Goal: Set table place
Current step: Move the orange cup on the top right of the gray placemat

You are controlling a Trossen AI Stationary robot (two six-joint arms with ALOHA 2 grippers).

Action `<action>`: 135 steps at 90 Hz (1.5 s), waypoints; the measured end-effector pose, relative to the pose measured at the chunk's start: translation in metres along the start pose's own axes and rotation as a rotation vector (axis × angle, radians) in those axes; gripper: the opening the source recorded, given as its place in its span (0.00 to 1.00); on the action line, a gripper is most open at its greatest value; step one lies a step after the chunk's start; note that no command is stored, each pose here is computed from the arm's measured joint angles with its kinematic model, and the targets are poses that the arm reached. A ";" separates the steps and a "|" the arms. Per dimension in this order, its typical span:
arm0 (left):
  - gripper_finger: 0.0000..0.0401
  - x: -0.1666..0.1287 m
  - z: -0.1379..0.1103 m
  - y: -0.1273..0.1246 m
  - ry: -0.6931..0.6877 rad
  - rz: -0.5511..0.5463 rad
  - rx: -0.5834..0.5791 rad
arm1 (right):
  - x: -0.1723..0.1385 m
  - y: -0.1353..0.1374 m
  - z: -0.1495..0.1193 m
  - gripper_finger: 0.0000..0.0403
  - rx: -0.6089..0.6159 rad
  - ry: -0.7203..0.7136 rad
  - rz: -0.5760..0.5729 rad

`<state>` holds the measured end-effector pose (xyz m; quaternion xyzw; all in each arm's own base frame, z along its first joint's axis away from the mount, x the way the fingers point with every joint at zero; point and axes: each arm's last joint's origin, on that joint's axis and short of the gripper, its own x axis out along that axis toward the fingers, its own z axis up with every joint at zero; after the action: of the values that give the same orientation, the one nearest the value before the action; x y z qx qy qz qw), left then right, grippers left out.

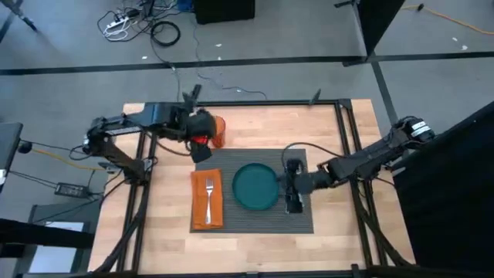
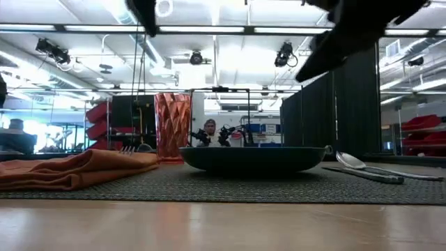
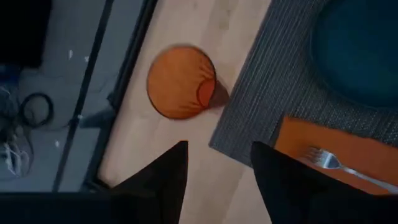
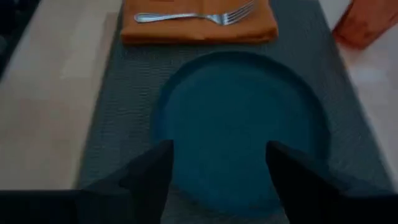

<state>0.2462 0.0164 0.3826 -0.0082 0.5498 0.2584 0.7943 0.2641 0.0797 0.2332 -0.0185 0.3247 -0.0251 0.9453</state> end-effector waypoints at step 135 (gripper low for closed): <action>0.40 0.059 -0.079 -0.049 -0.065 -0.053 -0.074 | 0.155 -0.195 0.120 0.44 -0.340 0.054 -0.099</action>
<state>0.2140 -0.0260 0.2860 -0.0436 0.5135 0.2574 0.8174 0.4532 -0.1221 0.2425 -0.1933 0.3484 -0.0168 0.9171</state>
